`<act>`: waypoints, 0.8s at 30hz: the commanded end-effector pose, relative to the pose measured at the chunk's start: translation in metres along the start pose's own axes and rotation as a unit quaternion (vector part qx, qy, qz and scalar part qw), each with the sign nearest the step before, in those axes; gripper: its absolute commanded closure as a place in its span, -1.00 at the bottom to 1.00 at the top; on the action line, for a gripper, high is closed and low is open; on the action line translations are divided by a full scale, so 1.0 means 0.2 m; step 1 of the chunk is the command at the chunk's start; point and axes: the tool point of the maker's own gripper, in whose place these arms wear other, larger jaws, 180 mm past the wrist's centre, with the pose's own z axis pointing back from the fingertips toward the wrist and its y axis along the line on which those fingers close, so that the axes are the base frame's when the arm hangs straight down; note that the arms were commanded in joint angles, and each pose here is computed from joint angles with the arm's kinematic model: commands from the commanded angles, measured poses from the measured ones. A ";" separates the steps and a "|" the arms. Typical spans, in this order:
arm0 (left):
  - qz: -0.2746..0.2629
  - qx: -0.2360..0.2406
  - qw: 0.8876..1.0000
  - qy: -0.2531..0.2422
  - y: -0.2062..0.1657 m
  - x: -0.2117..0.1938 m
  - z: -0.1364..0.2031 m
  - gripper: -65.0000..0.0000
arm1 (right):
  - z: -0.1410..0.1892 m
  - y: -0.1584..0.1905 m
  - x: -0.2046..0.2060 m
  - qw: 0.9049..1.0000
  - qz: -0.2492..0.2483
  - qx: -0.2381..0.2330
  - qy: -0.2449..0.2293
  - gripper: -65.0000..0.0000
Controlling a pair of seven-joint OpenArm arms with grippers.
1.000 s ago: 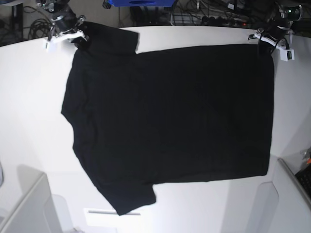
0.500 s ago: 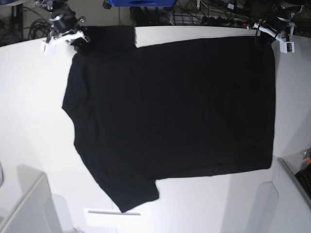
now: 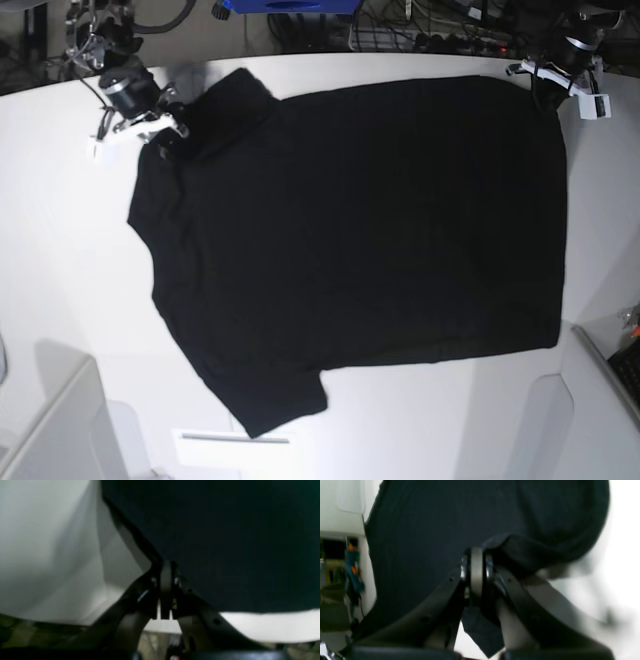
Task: Fold the T-shirt properly
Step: 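Pull the grasped shoulder corners toward the robot with both grippers, then lift the shoulder edge with both grippers and fold it over the body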
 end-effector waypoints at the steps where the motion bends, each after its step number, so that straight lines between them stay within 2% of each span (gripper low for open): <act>1: 0.004 0.002 1.000 -0.019 0.01 0.06 0.02 1.00 | 0.00 0.04 0.06 1.000 0.005 0.011 -0.017 1.00; 3: 0.020 0.005 0.999 -0.032 0.01 0.10 0.00 1.00 | -0.02 0.06 0.11 1.000 0.006 0.013 -0.027 1.00; 8: 0.022 -0.003 0.998 -0.059 -0.02 0.20 -0.05 1.00 | -0.08 0.13 0.17 0.999 0.014 0.031 -0.015 1.00; 16: 0.036 0.001 0.999 -0.037 -0.02 0.30 -0.12 1.00 | -0.13 0.20 0.30 0.999 0.006 0.035 -0.041 1.00; 21: 0.037 -0.001 0.998 -0.051 -0.02 0.37 -0.13 1.00 | -0.17 0.16 0.32 0.999 -0.008 0.023 -0.040 1.00; 24: 0.054 0.006 0.997 -0.058 -0.01 0.41 -0.14 1.00 | -0.21 0.12 0.31 0.999 -0.018 0.014 -0.035 1.00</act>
